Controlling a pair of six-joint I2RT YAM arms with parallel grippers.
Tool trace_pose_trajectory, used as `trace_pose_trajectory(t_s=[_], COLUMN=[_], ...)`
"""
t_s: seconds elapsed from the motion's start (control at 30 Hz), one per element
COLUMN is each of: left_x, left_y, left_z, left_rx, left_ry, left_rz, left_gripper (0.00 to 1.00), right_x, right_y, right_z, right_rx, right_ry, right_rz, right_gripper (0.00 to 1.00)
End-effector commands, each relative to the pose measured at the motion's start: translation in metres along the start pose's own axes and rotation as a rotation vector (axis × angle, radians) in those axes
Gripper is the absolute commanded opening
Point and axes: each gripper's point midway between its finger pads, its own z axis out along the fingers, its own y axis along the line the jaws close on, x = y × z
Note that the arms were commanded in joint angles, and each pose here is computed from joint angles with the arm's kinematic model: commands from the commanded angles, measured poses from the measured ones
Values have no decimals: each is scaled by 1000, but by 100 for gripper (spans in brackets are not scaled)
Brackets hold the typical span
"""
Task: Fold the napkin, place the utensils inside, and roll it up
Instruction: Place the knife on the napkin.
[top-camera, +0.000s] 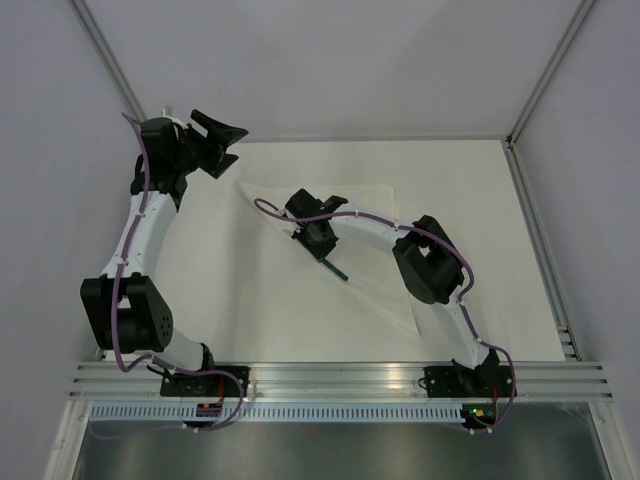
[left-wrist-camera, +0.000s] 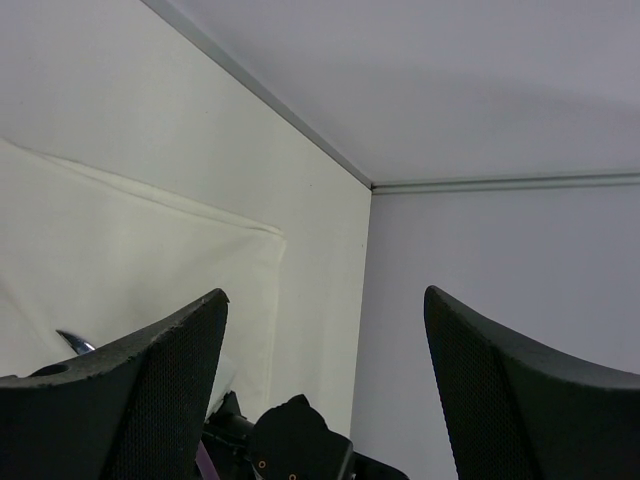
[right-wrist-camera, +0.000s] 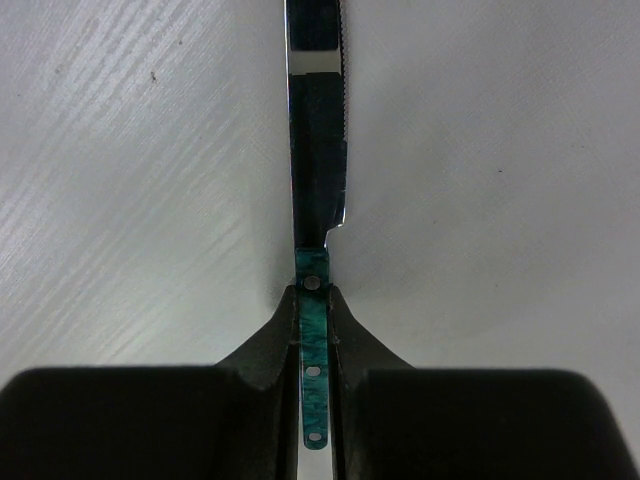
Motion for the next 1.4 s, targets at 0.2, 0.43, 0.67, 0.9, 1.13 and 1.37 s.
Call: trace_pose_trajectory(t_s=[0.2,0.43,0.67,0.9,1.13,1.37], left_x=[-1,0,1,1,1,3], left_y=[0,3,6,8,11,15], left_z=[0,3,5,6,8,11], left_rx=[25,20,14,13,7,4], left_ry=[6,13,16,19,21,30], left_rz=[36,34,33,33,31,27], left_gripper=[84,84,84,84,84,84], right_x=[0,3,5,3,8,2], right_y=[-3,-1,-2,-4,-5,-6], right_z=[-5,-4,-4,-8,-4,-11], right_rx=[15,10,12,22,28,37], right_ry=[-18,-17,-15,-21,-14,-43], right_rz=[3,1,0,-9,-2,4], right_gripper=[1,0,1,0,1,19])
